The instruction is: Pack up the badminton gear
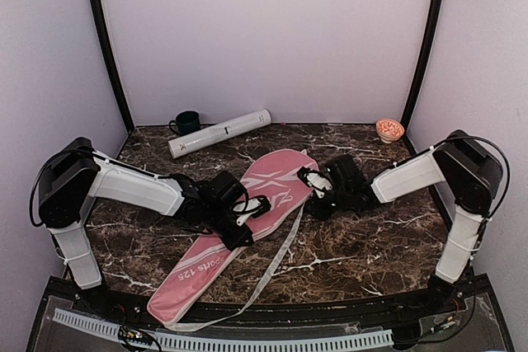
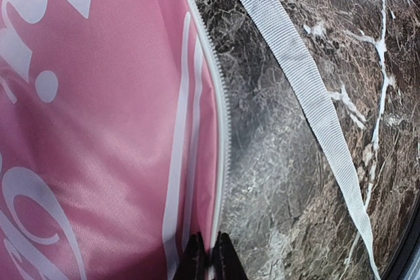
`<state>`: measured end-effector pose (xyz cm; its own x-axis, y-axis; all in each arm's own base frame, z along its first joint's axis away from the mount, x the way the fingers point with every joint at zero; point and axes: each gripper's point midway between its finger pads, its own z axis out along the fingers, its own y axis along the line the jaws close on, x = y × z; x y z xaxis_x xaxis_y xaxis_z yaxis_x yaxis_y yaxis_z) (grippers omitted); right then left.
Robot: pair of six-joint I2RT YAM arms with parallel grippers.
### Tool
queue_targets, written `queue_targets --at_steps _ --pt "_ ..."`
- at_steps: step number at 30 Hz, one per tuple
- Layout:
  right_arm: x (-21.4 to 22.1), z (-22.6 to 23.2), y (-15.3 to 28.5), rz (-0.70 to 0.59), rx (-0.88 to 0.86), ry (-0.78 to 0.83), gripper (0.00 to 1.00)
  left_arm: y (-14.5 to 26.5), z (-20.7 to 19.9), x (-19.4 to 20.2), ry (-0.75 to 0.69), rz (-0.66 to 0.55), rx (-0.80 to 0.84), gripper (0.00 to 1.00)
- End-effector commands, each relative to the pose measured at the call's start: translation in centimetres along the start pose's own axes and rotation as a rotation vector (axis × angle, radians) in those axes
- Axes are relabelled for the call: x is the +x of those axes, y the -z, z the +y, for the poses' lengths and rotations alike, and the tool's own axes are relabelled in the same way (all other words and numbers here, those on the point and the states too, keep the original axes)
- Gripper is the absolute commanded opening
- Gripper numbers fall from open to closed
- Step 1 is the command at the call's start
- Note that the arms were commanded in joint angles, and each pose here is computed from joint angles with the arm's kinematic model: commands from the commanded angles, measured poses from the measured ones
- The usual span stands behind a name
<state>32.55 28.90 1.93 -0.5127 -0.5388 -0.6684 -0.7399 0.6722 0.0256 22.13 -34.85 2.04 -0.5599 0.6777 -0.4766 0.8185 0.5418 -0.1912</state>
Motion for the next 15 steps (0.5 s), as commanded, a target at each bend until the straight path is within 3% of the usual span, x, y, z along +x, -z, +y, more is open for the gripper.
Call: queue_targets --at_steps 1,8,15 --pt "1.7 -1.2 -1.3 0.070 0.081 -0.028 0.32 -0.6 0.4 1.5 0.010 0.061 -0.012 0.00" --pt "2.5 -2.7 -0.5 0.101 0.177 -0.069 0.01 -0.7 0.5 1.4 0.015 0.056 -0.015 0.00" --pt "2.8 -0.1 0.2 0.073 0.095 -0.086 0.00 -0.9 0.3 0.7 0.045 0.037 0.007 0.00"
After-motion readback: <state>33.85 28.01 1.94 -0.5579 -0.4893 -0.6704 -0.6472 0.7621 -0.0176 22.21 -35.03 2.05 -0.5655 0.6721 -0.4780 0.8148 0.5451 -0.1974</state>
